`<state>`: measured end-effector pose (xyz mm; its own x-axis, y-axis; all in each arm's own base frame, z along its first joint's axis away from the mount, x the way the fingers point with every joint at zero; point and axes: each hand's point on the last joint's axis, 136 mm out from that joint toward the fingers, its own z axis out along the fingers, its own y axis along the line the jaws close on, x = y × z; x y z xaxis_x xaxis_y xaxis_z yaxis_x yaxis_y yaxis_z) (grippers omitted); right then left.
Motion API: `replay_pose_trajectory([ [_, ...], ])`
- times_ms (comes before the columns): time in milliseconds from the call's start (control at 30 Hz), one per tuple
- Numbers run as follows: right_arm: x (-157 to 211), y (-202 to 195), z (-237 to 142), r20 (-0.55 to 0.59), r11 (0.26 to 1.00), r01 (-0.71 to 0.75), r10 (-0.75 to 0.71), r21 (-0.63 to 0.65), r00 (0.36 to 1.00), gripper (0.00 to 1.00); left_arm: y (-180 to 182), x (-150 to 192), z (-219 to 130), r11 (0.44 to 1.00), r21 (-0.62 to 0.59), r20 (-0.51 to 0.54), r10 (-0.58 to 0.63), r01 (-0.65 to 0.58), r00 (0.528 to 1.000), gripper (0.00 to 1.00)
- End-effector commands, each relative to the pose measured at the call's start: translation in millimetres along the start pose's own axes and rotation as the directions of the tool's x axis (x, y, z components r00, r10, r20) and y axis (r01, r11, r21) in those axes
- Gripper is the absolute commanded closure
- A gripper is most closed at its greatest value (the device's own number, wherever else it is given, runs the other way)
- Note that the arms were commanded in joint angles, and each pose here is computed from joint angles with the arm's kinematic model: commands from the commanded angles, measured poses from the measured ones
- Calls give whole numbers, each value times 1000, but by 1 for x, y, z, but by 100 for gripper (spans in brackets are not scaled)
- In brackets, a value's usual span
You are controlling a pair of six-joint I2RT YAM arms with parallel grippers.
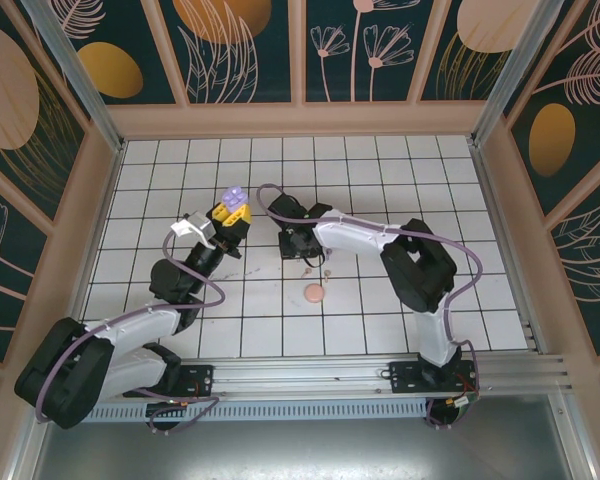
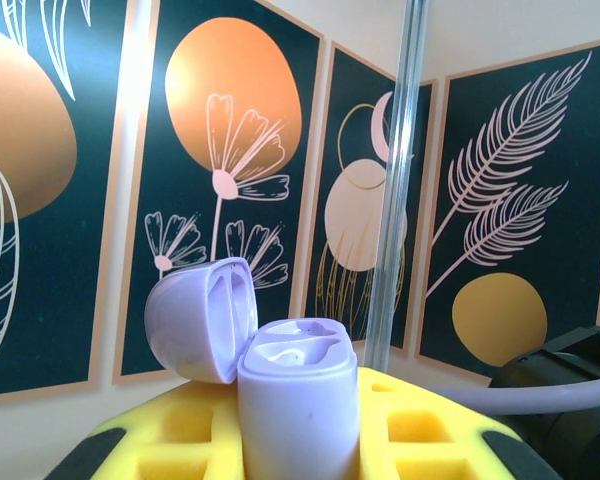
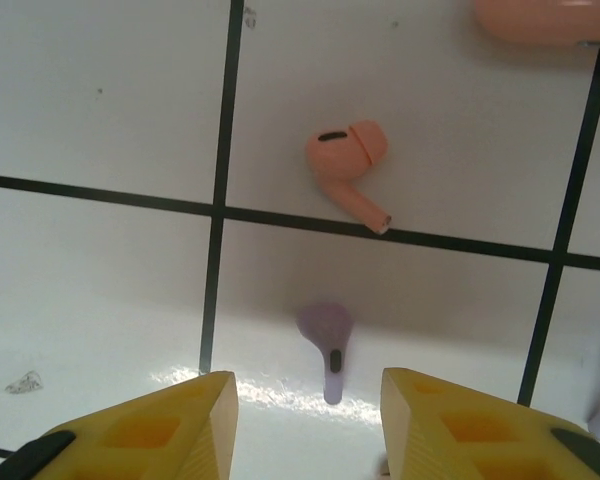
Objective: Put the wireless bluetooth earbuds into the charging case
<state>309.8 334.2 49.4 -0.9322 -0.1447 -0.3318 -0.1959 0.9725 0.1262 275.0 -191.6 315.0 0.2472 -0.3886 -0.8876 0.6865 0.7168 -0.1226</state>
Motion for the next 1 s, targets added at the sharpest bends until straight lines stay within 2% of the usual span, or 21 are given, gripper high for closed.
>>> replay_pose_trajectory([
  [0, -1, -3, 4, -9, 998, 35, -34, 46, 999, 58, -4, -16, -2, 1000, 14, 55, 0, -1, 998, 100],
  [967, 4, -11, 33, -49, 998, 33, -30, 52, 998, 68, -7, -14, 0, 999, 33, 47, -7, 5, 999, 100],
])
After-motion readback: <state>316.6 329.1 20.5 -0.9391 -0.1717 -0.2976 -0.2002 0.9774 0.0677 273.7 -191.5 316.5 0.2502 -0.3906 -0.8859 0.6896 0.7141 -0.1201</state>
